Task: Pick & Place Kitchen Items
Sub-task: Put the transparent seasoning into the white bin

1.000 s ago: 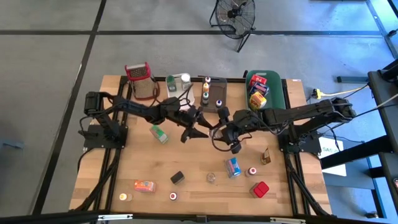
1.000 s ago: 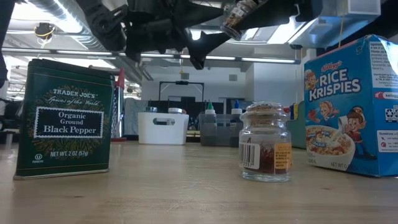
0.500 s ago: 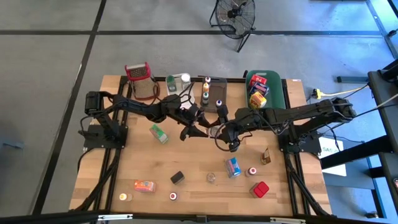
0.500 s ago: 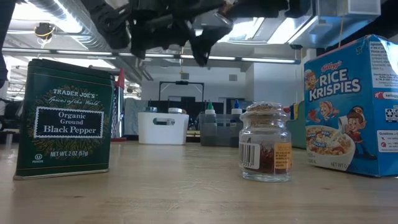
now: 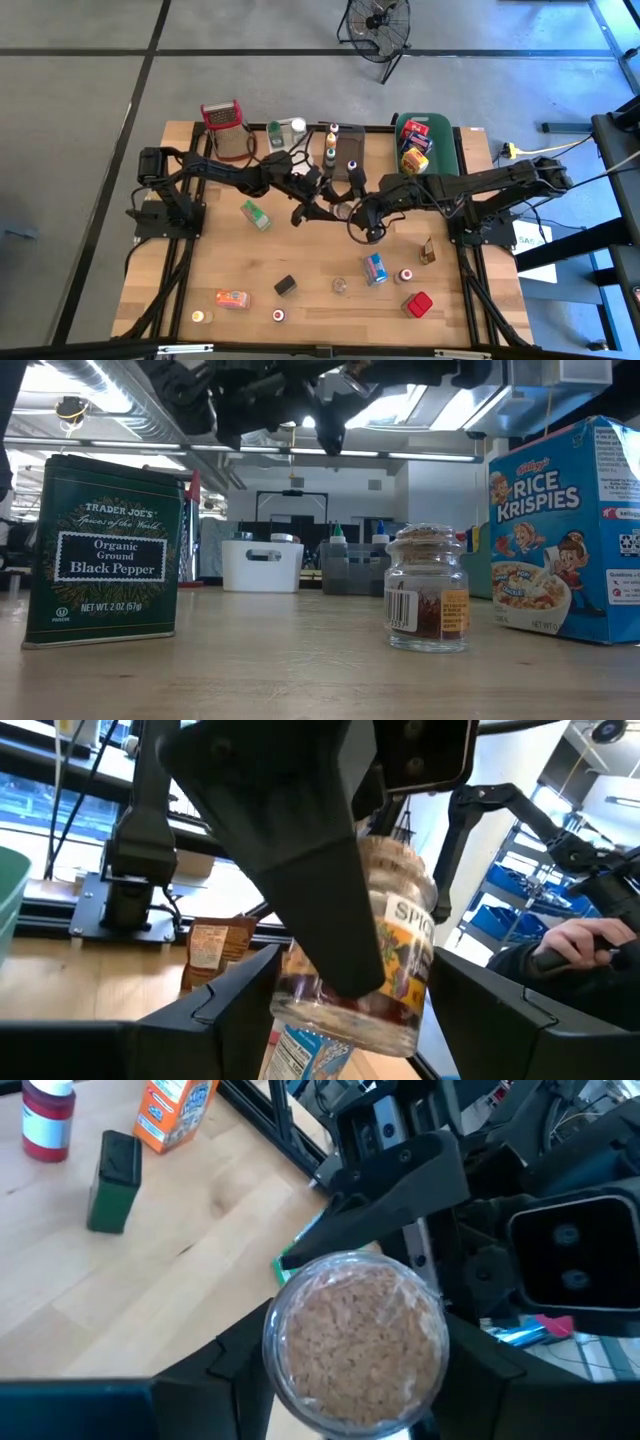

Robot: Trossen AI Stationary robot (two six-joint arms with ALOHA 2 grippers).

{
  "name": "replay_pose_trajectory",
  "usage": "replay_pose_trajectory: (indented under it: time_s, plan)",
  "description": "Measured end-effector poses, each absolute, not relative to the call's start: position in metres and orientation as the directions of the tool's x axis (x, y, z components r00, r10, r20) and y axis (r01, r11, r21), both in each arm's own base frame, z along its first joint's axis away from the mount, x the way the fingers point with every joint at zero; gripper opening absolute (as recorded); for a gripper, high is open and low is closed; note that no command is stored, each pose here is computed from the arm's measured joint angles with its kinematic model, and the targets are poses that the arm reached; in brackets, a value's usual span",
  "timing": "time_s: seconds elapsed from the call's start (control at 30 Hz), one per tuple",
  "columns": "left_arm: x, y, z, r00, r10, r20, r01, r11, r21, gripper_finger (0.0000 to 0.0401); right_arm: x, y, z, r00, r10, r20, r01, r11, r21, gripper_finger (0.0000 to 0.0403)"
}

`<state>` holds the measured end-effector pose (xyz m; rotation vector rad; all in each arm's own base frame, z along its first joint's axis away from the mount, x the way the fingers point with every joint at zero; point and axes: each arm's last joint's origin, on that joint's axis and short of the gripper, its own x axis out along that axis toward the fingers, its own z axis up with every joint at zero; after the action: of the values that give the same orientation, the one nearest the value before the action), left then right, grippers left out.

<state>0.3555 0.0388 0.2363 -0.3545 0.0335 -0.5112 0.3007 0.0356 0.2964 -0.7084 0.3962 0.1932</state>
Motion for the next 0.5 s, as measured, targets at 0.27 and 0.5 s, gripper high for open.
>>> replay_pose_trajectory:
  time_s: [0.27, 0.5]
  plan:
    - [0.3607, 0.0374, 0.229, 0.868, -0.494, 0.051, 0.478, 0.804, -0.354, 0.0242, 0.3015, 0.0303, 0.2971, 0.912, 0.018, -0.411, -0.282, 0.753, -0.594, 0.0201]
    - [0.3617, 0.0384, 0.2304, 0.869, -0.492, 0.055, 0.481, 0.813, -0.328, 0.0224, 0.3011, 0.0298, 0.2969, 0.909, 0.019, -0.416, -0.283, 0.761, -0.584, 0.0201]
